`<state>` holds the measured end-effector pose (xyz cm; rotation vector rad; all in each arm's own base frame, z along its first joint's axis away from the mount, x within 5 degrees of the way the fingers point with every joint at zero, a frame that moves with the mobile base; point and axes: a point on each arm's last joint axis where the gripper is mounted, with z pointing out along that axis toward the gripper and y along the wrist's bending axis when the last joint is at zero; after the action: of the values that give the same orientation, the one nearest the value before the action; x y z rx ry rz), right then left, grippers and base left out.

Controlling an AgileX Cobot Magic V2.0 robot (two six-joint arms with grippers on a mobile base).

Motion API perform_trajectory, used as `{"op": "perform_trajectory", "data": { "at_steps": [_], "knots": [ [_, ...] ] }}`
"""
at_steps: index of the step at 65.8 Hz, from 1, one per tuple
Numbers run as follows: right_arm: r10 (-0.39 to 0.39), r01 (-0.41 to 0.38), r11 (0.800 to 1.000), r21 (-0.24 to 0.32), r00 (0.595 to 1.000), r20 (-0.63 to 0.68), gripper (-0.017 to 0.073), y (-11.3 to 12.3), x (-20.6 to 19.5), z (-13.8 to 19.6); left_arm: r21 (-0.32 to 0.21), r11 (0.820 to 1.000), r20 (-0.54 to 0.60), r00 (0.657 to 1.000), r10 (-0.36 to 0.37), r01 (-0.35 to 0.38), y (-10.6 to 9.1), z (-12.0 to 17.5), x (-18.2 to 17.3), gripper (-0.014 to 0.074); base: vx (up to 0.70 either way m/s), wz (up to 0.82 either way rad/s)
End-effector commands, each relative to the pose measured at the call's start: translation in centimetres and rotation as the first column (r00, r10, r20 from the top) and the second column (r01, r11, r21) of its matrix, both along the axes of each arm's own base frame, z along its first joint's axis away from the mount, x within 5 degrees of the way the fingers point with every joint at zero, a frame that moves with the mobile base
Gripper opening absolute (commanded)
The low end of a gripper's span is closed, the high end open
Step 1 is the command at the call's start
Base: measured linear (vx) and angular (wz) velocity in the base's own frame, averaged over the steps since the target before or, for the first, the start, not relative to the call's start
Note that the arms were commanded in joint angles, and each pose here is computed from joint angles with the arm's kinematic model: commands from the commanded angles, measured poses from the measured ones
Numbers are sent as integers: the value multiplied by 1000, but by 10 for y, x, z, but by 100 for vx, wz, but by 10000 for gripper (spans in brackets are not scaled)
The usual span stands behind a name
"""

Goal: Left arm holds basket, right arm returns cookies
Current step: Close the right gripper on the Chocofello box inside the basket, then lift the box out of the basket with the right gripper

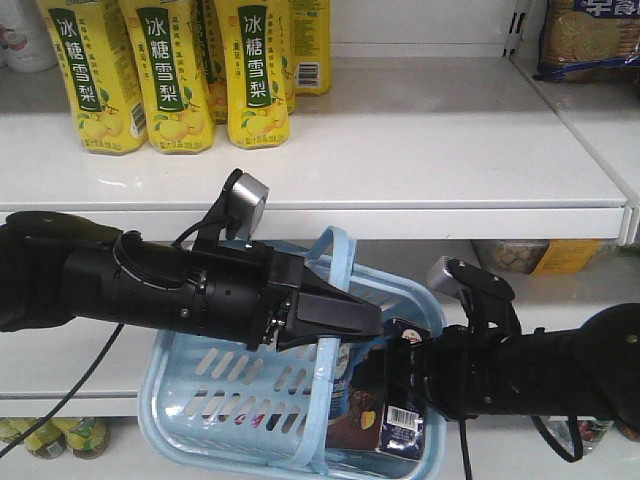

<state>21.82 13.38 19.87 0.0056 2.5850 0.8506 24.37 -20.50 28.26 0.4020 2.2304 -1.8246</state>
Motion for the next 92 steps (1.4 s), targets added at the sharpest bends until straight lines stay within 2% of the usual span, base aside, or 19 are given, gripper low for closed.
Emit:
{"op": "perform_trajectory", "data": {
  "at_steps": [1, 20, 30, 41, 53, 64, 92],
  "knots": [
    [3, -2, 1000, -20, 999, 54, 486, 2, 12, 6, -200, 980, 18, 1000, 6, -3, 0, 39, -5, -6, 0, 0],
    [47, -47, 995, -84, 999, -6, 455, 4, 17, -16, -200, 980, 18, 1000, 6, -3, 0, 39, -5, -6, 0, 0],
    [42, -42, 995, -91, 999, -6, 413, 4, 18, -18, -200, 980, 18, 1000, 6, -3, 0, 39, -5, -6, 0, 0],
    [39, -39, 995, -92, 999, -3, 309, 4, 19, -18, -200, 980, 18, 1000, 6, -3, 0, 39, -5, -6, 0, 0],
    [37, -36, 995, -91, 999, 3, 152, 3, 19, -17, -200, 980, 18, 1000, 6, -3, 0, 39, -5, -6, 0, 0],
    [32, -28, 997, -74, 998, 52, 84, 2, 16, -3, -200, 980, 18, 1000, 6, -3, 0, 39, -5, -6, 0, 0],
    [87, -79, 996, -45, 976, 202, 89, -10, -14, 51, -200, 980, 18, 1000, 6, -3, 0, 39, -5, -6, 0, 0]
  ]
}}
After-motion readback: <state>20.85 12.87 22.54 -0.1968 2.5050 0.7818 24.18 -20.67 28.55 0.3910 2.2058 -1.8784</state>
